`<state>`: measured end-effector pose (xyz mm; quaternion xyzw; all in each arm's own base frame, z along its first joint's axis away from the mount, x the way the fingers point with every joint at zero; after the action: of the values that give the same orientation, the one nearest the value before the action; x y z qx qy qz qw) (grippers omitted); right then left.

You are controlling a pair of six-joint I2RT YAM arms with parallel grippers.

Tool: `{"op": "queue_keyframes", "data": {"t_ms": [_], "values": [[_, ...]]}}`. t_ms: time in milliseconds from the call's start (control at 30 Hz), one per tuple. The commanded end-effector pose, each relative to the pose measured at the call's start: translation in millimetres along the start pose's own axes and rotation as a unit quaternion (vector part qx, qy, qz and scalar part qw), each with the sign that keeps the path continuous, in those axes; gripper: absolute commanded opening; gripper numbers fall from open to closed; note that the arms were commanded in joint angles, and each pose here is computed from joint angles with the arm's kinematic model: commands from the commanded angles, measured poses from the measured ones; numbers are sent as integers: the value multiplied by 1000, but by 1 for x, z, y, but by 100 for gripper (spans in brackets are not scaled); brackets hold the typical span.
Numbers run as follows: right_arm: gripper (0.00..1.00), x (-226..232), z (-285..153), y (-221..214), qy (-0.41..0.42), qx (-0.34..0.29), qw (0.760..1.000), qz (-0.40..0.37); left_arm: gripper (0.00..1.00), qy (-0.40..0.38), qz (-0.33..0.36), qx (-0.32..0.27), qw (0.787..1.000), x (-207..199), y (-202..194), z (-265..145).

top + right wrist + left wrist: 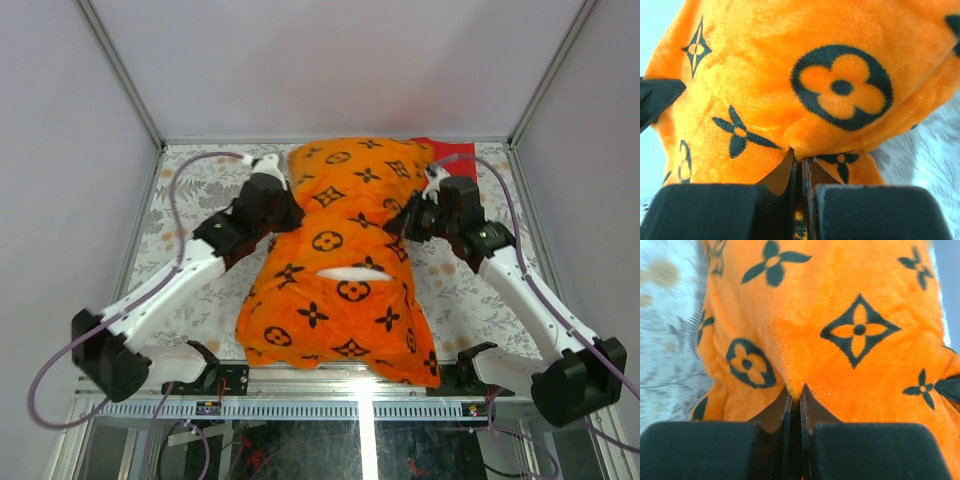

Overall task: Remove the pillowcase from the pillow
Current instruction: Pick up the pillow at the center of the board, then place the pillow at the center of the board.

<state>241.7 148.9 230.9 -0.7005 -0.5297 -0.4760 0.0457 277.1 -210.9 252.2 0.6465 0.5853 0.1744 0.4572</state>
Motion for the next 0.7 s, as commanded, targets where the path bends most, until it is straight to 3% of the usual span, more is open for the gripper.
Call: {"op": "queue_keyframes", "data": {"t_ms": [0, 133, 300, 333, 367, 400, 433, 500, 667], "values": [[0, 87, -8, 59, 81, -69, 991, -76, 0, 45, -25, -171, 984, 4, 92, -101], [0, 148, 18, 71, 117, -51, 986, -110, 0, 135, -69, -221, 963, 34, 95, -144], [0, 180, 97, 78, 112, 35, 985, -127, 0, 224, -98, -189, 951, 64, 54, -121], [11, 178, 106, 80, 95, 52, 985, -133, 12, 226, -97, -171, 954, 65, 45, -112], [28, 177, 113, 84, 75, 57, 986, -140, 40, 226, -92, -152, 958, 65, 37, -103], [42, 176, 114, 89, 58, 55, 985, -152, 61, 226, -88, -138, 960, 65, 31, -95], [54, 175, 111, 93, 44, 45, 984, -164, 96, 224, -83, -126, 963, 64, 27, -90], [70, 171, 99, 99, 23, 14, 983, -182, 100, 219, -72, -113, 966, 62, 25, -85], [81, 133, 48, 86, -18, -81, 980, -179, 100, 143, -22, -95, 985, 44, 28, -79]]}}
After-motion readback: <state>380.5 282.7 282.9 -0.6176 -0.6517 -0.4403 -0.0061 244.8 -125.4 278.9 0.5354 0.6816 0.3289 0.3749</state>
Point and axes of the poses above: each gripper's point midway between its finger pads, its own z axis out along the fingers, its own x axis along the line the jaws close on, y = z × x, the point moved 6 cm from there along -z, back along the fingers, and after that the axes turned 9 degrees about z, right-handed, at the moved point
